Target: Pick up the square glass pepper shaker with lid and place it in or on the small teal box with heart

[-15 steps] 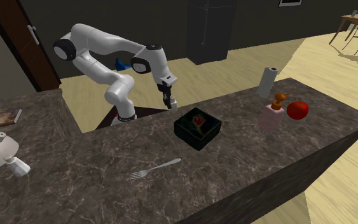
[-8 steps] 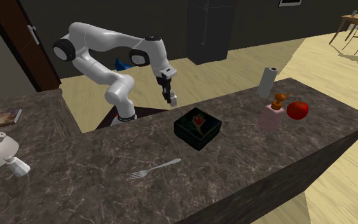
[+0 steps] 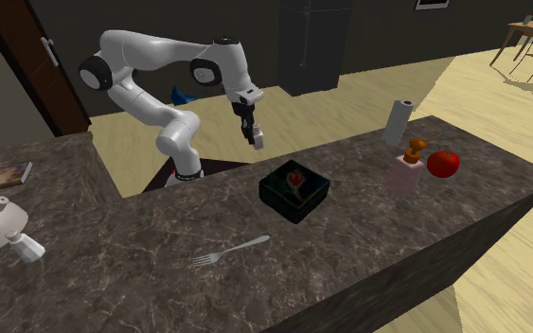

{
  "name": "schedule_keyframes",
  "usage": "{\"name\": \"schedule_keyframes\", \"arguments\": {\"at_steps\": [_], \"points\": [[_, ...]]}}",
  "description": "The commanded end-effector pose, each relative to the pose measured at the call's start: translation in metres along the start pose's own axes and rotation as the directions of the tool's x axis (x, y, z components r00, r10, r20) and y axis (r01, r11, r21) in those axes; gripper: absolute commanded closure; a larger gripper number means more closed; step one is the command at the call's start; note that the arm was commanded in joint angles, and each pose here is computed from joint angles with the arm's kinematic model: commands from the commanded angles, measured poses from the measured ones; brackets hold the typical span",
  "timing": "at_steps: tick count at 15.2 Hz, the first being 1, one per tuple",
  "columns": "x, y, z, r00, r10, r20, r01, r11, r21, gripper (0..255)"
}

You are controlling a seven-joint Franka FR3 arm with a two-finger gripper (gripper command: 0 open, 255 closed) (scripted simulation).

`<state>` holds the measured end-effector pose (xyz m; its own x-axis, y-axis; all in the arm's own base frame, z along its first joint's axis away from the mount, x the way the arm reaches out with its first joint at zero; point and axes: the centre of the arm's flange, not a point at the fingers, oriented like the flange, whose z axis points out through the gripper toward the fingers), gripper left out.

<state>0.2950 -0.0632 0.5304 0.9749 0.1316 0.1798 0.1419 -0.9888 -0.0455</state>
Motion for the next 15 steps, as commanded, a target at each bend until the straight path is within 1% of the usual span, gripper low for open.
{"name": "schedule_keyframes", "arguments": {"at_steps": [1, 8, 15], "points": [[0.001, 0.0, -0.01, 1.0, 0.0, 0.0, 0.0, 1.0, 0.0, 255], [0.007, -0.001, -0.043, 1.0, 0.0, 0.0, 0.0, 1.0, 0.0, 255], [0.07, 0.066, -0.036, 1.0, 0.0, 0.0, 0.0, 1.0, 0.0, 255]]}}
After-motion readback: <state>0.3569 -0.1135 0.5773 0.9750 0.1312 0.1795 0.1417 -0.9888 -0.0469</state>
